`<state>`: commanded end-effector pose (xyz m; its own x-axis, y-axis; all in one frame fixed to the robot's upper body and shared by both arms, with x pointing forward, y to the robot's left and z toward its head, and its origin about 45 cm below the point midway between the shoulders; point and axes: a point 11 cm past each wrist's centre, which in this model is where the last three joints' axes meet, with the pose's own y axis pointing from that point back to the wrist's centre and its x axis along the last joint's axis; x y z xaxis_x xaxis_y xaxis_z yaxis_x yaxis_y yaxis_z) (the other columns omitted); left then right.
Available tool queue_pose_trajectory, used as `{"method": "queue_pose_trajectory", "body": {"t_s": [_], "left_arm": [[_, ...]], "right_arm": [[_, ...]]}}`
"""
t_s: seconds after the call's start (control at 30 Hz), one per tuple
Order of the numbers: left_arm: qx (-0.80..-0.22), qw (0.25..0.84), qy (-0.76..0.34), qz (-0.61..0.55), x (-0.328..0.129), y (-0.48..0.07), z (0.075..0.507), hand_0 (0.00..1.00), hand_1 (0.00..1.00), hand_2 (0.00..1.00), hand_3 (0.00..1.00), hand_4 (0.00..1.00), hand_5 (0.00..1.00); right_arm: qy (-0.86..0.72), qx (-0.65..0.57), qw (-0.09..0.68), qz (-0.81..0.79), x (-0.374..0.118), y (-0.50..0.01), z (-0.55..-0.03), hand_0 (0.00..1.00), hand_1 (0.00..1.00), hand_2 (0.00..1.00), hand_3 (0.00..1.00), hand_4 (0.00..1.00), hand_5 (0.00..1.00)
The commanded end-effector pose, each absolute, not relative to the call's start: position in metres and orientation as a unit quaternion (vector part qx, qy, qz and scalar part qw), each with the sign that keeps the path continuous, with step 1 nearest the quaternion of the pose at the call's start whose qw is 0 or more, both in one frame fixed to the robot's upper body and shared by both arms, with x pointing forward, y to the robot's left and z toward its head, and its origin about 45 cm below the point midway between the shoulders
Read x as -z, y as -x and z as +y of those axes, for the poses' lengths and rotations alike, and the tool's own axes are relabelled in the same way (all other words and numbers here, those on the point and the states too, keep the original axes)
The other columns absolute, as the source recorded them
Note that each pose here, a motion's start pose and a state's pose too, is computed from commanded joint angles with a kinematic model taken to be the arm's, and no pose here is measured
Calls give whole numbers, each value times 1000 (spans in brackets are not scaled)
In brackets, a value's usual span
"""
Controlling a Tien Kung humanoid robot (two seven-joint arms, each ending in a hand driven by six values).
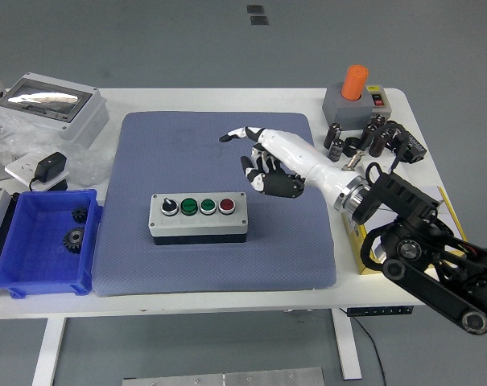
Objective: Pick up the button,place it on the desk,press the button,press the button
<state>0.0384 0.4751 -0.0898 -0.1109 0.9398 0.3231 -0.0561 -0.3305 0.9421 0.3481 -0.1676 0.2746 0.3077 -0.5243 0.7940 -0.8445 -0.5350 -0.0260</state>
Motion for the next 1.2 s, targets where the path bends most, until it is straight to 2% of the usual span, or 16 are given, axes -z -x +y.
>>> {"method": "queue_pose_trajectory", "body": {"t_s": [0.03, 0.2, 0.23, 0.4, 0.43, 0.6, 0.63, 0.8, 0.83, 1.2], "left_arm": [[-618, 402, -532, 416, 90, -38, 475, 678, 653, 626, 759, 610, 915], [-618, 402, -534, 414, 89, -38, 477, 678, 653, 626, 759, 610, 915], [-618, 402, -534, 414, 89, -38, 478, 678, 652, 626, 759, 610, 914], [-618, 401, -536, 413, 88, -36, 480, 678, 652, 626, 759, 610, 914], [-618, 400, -536, 413, 88, -36, 481, 678, 652, 627, 759, 611, 912], [-616, 397, -540, 414, 86, -34, 484, 678, 652, 627, 759, 611, 912], [-616, 397, -540, 413, 86, -34, 484, 678, 653, 627, 759, 612, 905], [-615, 400, -542, 409, 85, -36, 486, 678, 653, 627, 759, 612, 905], [-615, 401, -542, 409, 85, -37, 486, 678, 653, 630, 761, 612, 899], [-614, 398, -547, 406, 83, -35, 490, 678, 654, 631, 761, 613, 895]], "right_arm": [[-776, -389, 200, -455, -273, -351, -176, 116, 133, 199, 741, 336, 146], [-747, -332, 175, -549, -256, -358, -221, 116, 133, 199, 741, 336, 146], [-740, -315, 168, -570, -250, -357, -232, 289, 364, 504, 755, 593, 197], [-722, -245, 128, -634, -230, -348, -269, 289, 364, 504, 755, 593, 197], [-720, -235, 120, -642, -228, -347, -273, 657, 723, 779, 893, 697, 290], [-699, -192, 61, -686, -225, -340, -298, 657, 723, 779, 893, 697, 290], [-696, -185, 51, -692, -225, -340, -300, 724, 781, 823, 899, 771, 442], [-689, -152, 22, -708, -221, -339, -308, 724, 781, 823, 899, 771, 442], [-689, -150, 19, -709, -221, -339, -309, 760, 791, 825, 877, 774, 476], [-677, -134, -4, -723, -222, -337, -320, 754, 786, 818, 862, 752, 448]]}}
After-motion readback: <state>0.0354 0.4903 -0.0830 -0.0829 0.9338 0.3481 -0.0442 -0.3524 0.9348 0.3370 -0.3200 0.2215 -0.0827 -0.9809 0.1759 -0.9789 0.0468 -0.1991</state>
